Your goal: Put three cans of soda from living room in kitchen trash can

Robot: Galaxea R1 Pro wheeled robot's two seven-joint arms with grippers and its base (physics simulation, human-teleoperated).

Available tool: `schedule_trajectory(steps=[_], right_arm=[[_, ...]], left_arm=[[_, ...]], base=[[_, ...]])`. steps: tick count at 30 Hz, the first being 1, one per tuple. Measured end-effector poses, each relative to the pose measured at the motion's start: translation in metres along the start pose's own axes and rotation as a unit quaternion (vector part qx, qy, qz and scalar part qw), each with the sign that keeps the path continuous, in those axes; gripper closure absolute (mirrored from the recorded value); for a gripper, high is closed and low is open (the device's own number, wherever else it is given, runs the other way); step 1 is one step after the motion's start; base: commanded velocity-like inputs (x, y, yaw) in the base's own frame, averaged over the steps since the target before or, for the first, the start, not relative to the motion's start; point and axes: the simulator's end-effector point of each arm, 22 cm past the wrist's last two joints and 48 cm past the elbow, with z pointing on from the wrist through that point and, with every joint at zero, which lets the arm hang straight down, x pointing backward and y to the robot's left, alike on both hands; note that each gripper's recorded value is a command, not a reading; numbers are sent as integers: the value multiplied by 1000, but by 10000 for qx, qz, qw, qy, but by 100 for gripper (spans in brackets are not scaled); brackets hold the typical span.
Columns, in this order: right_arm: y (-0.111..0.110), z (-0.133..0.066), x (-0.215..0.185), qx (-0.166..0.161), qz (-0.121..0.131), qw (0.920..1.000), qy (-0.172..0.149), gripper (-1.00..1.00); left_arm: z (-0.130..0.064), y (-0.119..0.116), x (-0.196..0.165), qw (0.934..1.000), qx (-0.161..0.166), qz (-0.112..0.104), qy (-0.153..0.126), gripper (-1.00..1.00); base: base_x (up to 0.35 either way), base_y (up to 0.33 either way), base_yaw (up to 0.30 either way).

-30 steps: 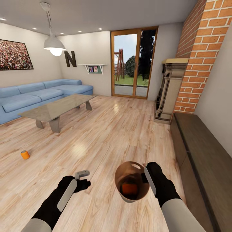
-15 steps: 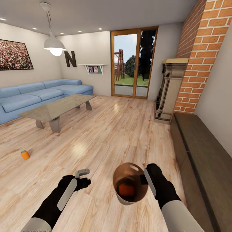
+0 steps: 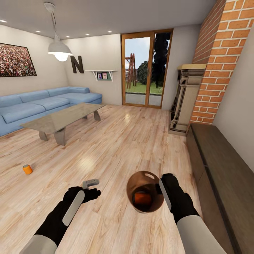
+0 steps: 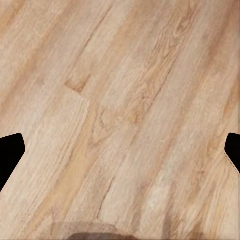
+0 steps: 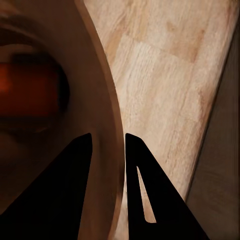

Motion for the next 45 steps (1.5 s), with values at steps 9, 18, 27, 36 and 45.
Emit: schedule_trajectory(steps=[9,18,27,36,45], right_arm=[[-8,3,8,122,-56,9999,21,100],[-8,9,30,162,-75,9997,170,100],[0,6,21,20,-19,9999,105,100],[3,0,4,-73,43,10000,7,100],[3,-2,-1,-116,89,9999,-42,100]], left_arm=[[5,7,17,9998,-79,0,155,-100],[20,26,61,9972,-269,-4,703,-100],[-3,10,43,9968,-50,264,753,-100],[-18,11,35,9953,-4,461,847,-100],[-19,30,27,9956,-144,478,789,-100]], base=[[0,0,0],[0,0,0],[0,0,0],[0,0,0],[0,0,122]])
